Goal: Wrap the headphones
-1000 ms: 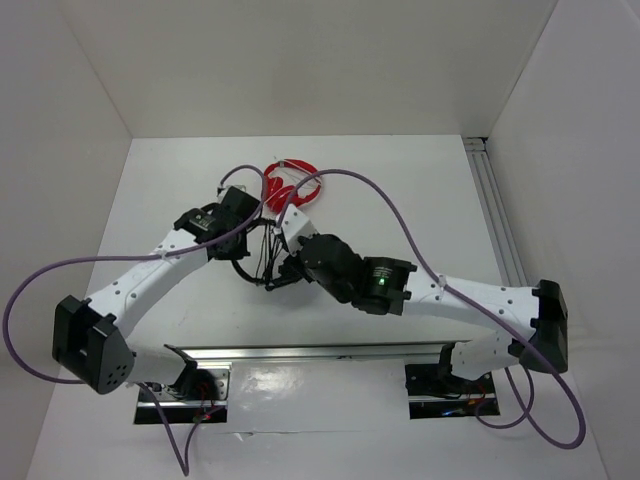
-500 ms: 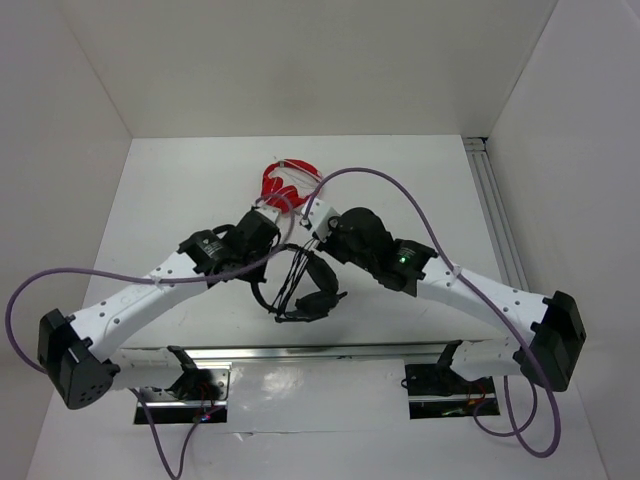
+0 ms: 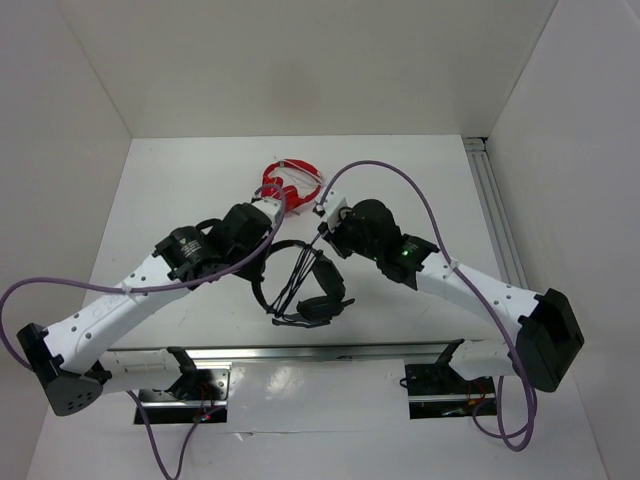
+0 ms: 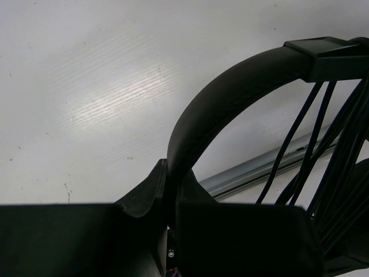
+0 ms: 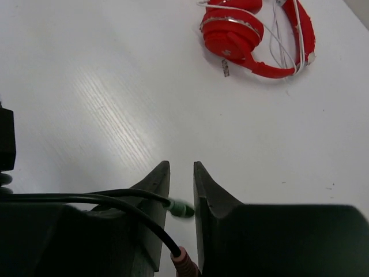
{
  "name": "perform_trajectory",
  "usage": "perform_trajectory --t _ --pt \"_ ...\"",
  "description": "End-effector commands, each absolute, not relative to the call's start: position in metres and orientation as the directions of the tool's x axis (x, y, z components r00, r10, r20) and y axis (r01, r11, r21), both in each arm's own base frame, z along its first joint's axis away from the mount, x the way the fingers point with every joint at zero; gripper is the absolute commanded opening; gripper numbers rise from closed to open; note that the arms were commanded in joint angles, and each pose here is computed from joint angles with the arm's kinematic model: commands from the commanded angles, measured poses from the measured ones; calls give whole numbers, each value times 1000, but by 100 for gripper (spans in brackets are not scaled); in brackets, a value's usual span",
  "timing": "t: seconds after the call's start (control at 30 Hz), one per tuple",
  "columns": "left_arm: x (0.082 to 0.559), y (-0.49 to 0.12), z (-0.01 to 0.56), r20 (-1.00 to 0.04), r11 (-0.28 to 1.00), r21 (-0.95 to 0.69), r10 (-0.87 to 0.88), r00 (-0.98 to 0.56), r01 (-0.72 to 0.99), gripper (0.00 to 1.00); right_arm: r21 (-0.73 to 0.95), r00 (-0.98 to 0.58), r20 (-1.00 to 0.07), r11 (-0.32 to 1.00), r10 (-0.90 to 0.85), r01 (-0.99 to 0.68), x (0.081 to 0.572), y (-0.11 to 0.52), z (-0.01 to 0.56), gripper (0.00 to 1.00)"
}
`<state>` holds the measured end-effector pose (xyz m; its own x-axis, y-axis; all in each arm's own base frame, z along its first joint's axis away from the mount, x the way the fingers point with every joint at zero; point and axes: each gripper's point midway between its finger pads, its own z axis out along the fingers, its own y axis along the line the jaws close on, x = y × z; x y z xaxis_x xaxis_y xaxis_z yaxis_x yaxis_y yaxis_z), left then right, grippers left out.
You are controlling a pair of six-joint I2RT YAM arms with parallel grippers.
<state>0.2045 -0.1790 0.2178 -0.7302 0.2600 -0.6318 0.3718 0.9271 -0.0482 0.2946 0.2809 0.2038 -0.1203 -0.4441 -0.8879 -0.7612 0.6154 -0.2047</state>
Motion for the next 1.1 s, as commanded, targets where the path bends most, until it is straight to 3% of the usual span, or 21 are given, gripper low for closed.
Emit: perform_trajectory --t 0.0,0.3,0.37,0.4,0.47,0.5,0.67,0.9,1.07 --pt "209 -191 226 -614 914 -85 265 -743 397 0 -144 -126 -931 662 -342 -735 300 280 215 31" --pt "241 -208 230 -597 898 -196 211 -774 395 0 -2 -297 -922 771 -248 -636 306 257 160 49" --pt "244 -210 232 -597 890 -206 216 -772 408 0 19 -320 -923 803 -216 -596 313 246 155 57" --pt "248 -209 232 -598 892 -200 216 -772 405 0 27 -342 -915 810 -216 -585 312 241 146 68" --pt "250 -207 233 -596 889 -206 217 -773 408 0 48 -372 -909 839 -189 -542 317 232 139 74" --pt "253 -202 233 -594 894 -213 201 -779 393 0 54 -396 -901 858 -179 -511 320 224 132 93" --pt "270 -190 230 -590 910 -228 154 -792 347 0 169 -450 -892 894 -41 -416 329 201 122 100" --pt "285 -174 229 -595 931 -242 79 -800 272 0 251 -476 -876 917 79 -310 323 172 127 100" --pt "301 -161 225 -617 962 -224 -18 -787 154 0 262 -462 -851 964 250 39 317 115 133 100"
